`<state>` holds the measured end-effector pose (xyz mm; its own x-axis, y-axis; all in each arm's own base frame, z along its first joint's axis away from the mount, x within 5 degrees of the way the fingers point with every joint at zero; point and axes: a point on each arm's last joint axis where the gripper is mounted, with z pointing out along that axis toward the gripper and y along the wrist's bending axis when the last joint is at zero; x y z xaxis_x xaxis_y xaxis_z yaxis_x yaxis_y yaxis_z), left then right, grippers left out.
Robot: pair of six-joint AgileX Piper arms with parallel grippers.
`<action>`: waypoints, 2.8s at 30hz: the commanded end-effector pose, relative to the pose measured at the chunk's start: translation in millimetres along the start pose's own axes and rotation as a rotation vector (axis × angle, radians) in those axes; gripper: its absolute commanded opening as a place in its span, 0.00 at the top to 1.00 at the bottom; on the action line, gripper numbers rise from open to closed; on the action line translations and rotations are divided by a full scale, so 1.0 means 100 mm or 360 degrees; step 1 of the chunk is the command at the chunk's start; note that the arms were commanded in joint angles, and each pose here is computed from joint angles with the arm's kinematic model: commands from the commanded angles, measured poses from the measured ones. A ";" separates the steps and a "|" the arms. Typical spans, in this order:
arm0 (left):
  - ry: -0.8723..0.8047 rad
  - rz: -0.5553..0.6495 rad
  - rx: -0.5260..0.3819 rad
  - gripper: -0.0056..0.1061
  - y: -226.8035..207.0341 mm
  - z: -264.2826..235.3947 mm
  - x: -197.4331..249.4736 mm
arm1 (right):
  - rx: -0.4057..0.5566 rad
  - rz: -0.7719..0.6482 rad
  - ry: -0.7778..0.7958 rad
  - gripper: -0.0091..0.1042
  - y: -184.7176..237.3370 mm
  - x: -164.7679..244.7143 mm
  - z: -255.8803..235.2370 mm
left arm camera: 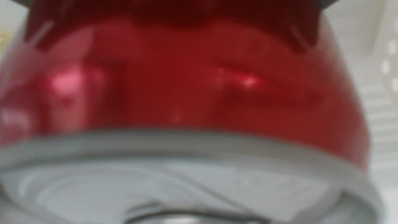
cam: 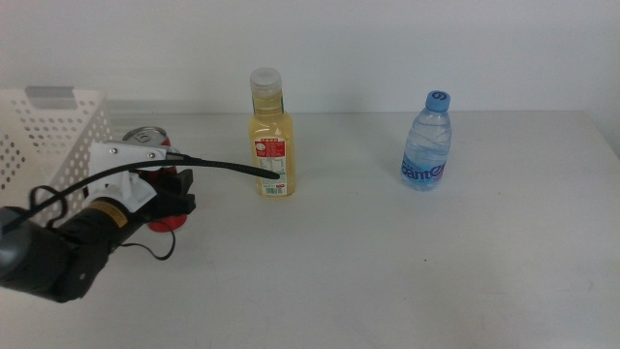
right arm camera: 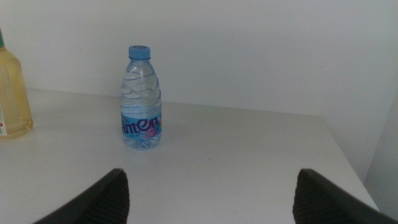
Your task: Use arms to grab the bottles and put them into the dustbin to the left of the table.
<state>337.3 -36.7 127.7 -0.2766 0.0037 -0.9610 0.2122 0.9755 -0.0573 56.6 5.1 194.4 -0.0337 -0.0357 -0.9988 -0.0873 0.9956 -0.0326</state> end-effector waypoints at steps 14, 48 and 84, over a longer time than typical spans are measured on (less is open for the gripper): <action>-0.0153 0.0013 0.0040 0.99 -0.17 -0.82 -0.95 | 0.0023 -0.0036 -0.0179 0.29 -0.01 -0.11 -0.03; 0.0430 0.0083 -0.0338 0.99 -0.07 -1.55 -1.98 | 0.0023 -0.0036 -0.0179 0.29 -0.01 -0.11 -0.03; 0.1089 -0.0106 -0.0483 0.99 1.30 -0.63 -2.21 | 0.0023 -0.0036 -0.0179 0.29 -0.01 -0.11 -0.03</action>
<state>366.7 101.7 323.9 -0.8841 -0.0050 -0.4673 -0.0425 0.9967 0.0698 56.6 5.1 194.4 -0.0337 -0.0357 -0.9988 -0.0873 0.9956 -0.0326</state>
